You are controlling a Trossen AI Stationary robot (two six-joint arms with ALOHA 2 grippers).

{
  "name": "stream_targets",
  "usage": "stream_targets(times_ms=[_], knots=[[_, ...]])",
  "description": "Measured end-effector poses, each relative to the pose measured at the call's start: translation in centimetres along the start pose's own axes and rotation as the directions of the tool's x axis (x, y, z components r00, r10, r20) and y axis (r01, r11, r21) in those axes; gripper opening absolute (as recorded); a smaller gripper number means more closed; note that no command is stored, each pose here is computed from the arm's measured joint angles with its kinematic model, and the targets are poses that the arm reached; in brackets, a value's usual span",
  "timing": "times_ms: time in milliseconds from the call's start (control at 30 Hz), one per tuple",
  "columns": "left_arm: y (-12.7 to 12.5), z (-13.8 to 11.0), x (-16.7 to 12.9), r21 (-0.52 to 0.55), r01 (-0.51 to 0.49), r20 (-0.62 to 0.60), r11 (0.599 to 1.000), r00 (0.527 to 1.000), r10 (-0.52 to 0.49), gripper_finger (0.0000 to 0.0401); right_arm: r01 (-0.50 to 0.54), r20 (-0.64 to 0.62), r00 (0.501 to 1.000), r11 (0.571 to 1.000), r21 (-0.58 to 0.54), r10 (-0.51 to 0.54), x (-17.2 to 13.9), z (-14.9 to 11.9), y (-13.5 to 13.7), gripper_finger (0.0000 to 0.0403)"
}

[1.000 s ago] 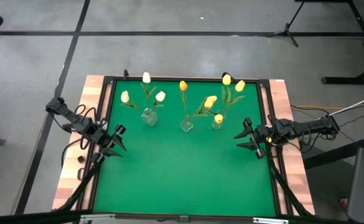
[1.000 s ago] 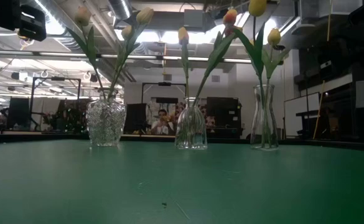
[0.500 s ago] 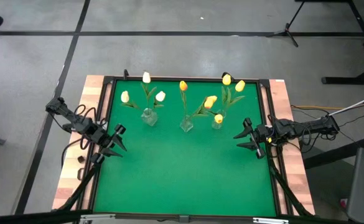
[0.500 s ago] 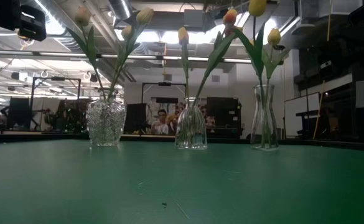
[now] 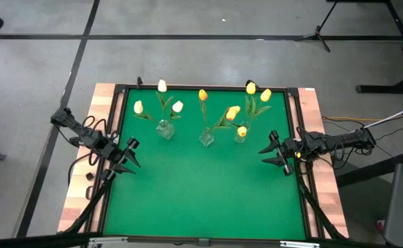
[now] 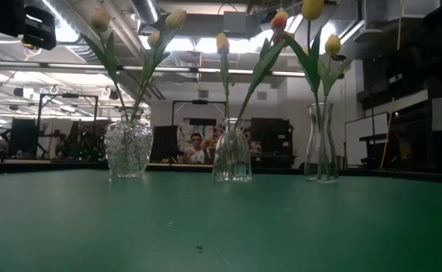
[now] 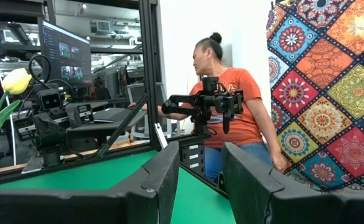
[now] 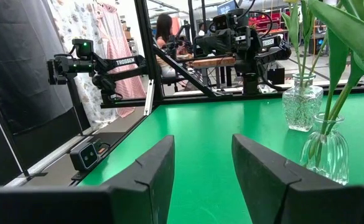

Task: Sort flowers into vase by color
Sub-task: Return to Home Position

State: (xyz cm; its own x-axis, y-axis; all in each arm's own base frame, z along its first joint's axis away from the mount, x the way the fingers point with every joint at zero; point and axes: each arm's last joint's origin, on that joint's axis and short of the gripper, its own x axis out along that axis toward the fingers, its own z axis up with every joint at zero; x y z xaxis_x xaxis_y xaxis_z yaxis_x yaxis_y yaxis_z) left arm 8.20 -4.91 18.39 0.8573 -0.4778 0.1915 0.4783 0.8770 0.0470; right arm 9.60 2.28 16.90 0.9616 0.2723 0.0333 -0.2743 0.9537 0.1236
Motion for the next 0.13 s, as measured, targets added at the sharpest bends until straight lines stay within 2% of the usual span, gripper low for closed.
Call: stream_targets(times_ms=[133], knots=[[0.00,0.00,0.00,0.000,0.000,0.000,1.000,1.000,0.000,0.0119,0.000,0.000,1.000,1.000,0.000,0.000,0.00,-0.01,0.00,0.0161]])
